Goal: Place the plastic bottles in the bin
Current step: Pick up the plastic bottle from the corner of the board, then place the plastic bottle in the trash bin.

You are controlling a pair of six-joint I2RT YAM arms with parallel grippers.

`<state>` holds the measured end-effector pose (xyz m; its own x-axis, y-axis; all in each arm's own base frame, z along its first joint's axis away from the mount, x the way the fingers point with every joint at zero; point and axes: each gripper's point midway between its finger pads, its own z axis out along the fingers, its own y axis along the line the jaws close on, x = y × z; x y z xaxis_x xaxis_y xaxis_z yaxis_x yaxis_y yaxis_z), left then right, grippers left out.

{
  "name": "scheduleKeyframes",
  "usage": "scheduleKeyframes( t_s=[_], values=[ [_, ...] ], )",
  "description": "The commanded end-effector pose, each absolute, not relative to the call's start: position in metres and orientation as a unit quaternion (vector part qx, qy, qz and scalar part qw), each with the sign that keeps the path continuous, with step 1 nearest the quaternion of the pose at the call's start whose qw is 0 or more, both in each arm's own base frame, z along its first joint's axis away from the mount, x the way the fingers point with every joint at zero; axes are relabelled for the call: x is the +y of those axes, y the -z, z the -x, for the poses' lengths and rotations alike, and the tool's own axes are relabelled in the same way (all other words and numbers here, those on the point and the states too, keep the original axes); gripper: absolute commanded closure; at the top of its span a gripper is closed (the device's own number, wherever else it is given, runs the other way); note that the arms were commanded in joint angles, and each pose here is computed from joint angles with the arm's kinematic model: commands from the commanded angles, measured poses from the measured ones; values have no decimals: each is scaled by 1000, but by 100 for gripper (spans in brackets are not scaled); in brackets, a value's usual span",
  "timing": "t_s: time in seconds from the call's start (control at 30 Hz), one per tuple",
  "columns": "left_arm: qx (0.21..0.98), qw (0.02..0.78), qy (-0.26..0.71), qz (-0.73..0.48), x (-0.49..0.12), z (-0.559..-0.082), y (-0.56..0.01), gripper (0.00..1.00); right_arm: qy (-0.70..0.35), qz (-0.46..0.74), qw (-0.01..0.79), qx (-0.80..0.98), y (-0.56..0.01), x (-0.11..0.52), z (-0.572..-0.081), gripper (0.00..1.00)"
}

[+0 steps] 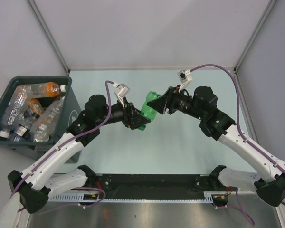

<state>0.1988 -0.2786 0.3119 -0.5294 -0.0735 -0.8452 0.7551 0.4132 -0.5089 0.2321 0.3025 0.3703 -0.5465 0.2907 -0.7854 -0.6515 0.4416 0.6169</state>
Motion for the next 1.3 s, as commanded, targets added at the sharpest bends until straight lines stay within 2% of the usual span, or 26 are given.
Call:
scheduleKeyframes(
  t_s=[0.0, 0.03, 0.07, 0.1, 0.13, 0.17, 0.2, 0.27, 0.3, 0.53, 0.7, 0.77, 0.8, 0.93, 1.13, 1.27],
  values=[
    [709, 455, 488, -228, -282, -208, -327, 36, -552, 145, 438, 695, -378, 316, -216, 71],
    [710, 458, 485, -226, -281, -209, -327, 46, -551, 147, 436, 696, -375, 316, -216, 66],
    [710, 460, 483, -224, -280, -210, -327, 51, -551, 146, 434, 697, -374, 317, -216, 63],
    [711, 461, 482, -223, -279, -210, -328, 56, -550, 145, 433, 699, -372, 317, -217, 49],
    [712, 465, 478, -220, -278, -211, -328, 64, -548, 144, 432, 701, -370, 317, -217, 40],
    [717, 471, 468, -212, -275, -215, -327, 66, -545, 143, 431, 704, -368, 317, -218, 31],
    [718, 477, 462, -208, -272, -217, -329, 67, -542, 139, 432, 708, -366, 316, -220, 15],
    [731, 487, 437, -195, -265, -223, -326, 72, -534, 135, 432, 714, -362, 315, -221, 3],
    [735, 493, 426, -189, -261, -226, -327, 73, -526, 127, 434, 720, -359, 312, -225, 0],
    [769, 547, 306, -124, -210, -245, -333, 77, -508, 103, 449, 728, -358, 301, -231, 0],
    [802, 576, 151, -44, -136, -249, -338, 77, -494, 80, 453, 738, -353, 286, -238, 0],
    [792, 607, 63, -3, -93, -251, -360, 76, -488, 73, 453, 743, -349, 280, -241, 0],
    [800, 599, 17, 6, -74, -246, -357, 76, -487, 69, 451, 745, -348, 278, -242, 0],
    [767, 623, -130, 81, -1, -228, -407, 76, -484, 59, 448, 749, -342, 271, -245, 0],
    [722, 638, -223, 149, 51, -209, -451, 72, -485, 51, 441, 754, -334, 270, -249, 0],
    [701, 620, -288, 204, 81, -203, -463, 72, -486, 52, 436, 755, -331, 270, -248, 0]
  ],
)
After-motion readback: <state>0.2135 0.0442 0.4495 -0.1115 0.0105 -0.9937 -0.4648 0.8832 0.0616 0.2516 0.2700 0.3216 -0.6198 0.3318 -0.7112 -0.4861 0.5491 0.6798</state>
